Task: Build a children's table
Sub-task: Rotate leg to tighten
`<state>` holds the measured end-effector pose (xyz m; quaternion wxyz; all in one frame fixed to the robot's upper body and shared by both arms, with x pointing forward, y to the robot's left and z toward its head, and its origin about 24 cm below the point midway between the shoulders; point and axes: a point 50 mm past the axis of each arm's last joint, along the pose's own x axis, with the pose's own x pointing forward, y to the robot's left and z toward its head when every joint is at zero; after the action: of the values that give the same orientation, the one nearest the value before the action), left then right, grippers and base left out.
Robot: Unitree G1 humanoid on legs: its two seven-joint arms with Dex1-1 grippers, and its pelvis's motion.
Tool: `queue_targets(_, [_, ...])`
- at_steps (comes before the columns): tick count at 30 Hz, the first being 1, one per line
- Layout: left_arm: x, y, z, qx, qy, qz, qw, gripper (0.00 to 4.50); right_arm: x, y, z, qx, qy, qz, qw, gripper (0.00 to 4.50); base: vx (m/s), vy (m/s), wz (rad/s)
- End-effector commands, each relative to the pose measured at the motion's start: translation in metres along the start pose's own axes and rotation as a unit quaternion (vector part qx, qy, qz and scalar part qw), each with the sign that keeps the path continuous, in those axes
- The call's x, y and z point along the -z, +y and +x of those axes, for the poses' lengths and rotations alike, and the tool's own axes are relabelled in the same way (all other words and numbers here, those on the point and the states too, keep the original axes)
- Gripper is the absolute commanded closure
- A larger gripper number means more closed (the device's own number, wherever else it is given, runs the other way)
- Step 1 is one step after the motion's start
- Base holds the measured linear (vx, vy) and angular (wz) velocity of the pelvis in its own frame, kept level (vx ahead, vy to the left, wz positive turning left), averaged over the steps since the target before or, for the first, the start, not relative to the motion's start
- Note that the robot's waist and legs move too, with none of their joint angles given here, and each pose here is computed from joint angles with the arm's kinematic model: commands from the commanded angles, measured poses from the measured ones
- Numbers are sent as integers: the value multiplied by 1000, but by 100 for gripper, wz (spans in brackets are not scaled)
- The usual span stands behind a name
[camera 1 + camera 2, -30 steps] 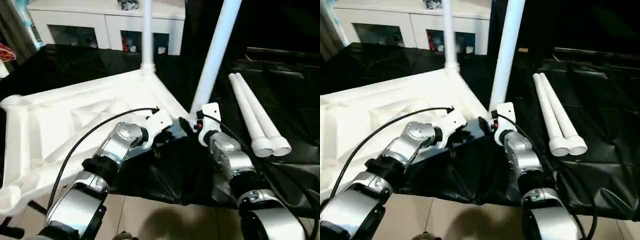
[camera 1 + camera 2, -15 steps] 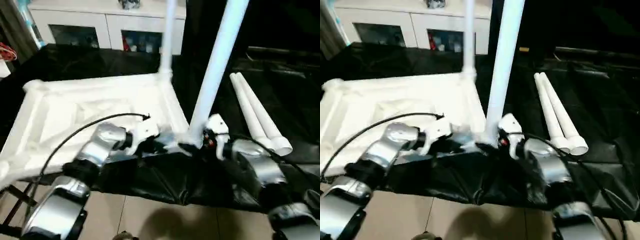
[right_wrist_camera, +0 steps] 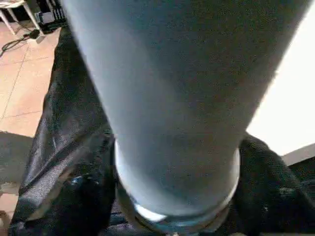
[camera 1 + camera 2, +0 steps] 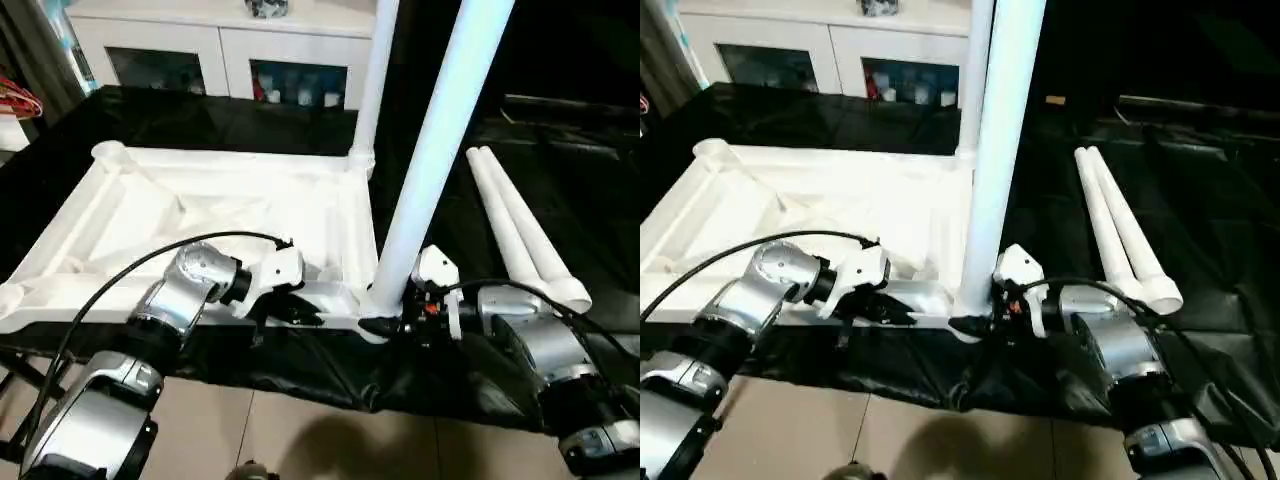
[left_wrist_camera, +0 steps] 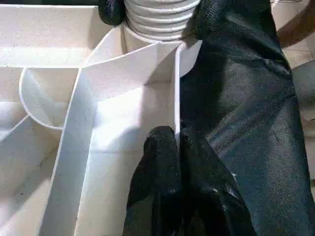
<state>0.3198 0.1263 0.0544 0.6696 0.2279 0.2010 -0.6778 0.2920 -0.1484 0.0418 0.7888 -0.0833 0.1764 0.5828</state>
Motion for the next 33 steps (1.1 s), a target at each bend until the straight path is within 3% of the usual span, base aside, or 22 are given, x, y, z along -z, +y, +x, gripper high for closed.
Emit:
queue_targets(1, [-9, 2, 6, 10, -7, 12, 1000, 450, -3, 11, 11, -38, -7, -2, 999, 168, 0, 0, 0])
queue_targets(6, [-12, 3, 10, -1, -25, 2, 1000, 450, -3, 11, 15, -21, -23, 8, 999, 173, 0, 0, 0])
queue_targets(8, [-16, 8, 15, -29, -37, -10, 999, 450, -3, 3, 21, 38, -41, 26, 998, 174, 0, 0, 0])
queue_targets(9, [-20, 13, 21, -61, -37, -19, 997, 450, -2, -6, 25, 104, -50, 41, 993, 174, 0, 0, 0])
queue_targets(11, [-22, 17, 24, -85, -37, -25, 995, 450, 0, -13, 28, 152, -50, 56, 986, 175, 0, 0, 0])
queue_targets(12, [-27, 22, 30, -107, -40, -33, 993, 450, 3, -21, 33, 214, -48, 73, 973, 175, 0, 0, 0])
queue_targets(18, [-42, 28, 50, -161, -45, -55, 984, 450, 4, -28, 51, 310, -43, 123, 942, 175, 0, 0, 0])
queue_targets(19, [-47, 29, 58, -172, -51, -63, 982, 450, 4, -28, 60, 338, -40, 139, 930, 175, 0, 0, 0])
queue_targets(21, [-50, 29, 63, -179, -56, -69, 980, 450, 1, -27, 68, 346, -44, 144, 926, 175, 0, 0, 0])
queue_targets(23, [-52, 27, 67, -178, -58, -69, 980, 450, -2, -26, 73, 348, -48, 138, 926, 175, 0, 0, 0])
queue_targets(25, [-53, 24, 73, -178, -59, -63, 980, 450, -7, -24, 81, 346, -65, 138, 926, 120, 0, 0, 0])
queue_targets(27, [-52, 23, 74, -175, -61, -63, 981, 450, -9, -24, 81, 342, -73, 142, 926, 103, 0, 0, 0])
queue_targets(33, [-46, 14, 66, -127, -78, -42, 988, 450, -9, -31, 64, 317, -72, 101, 940, 67, 0, 0, 0])
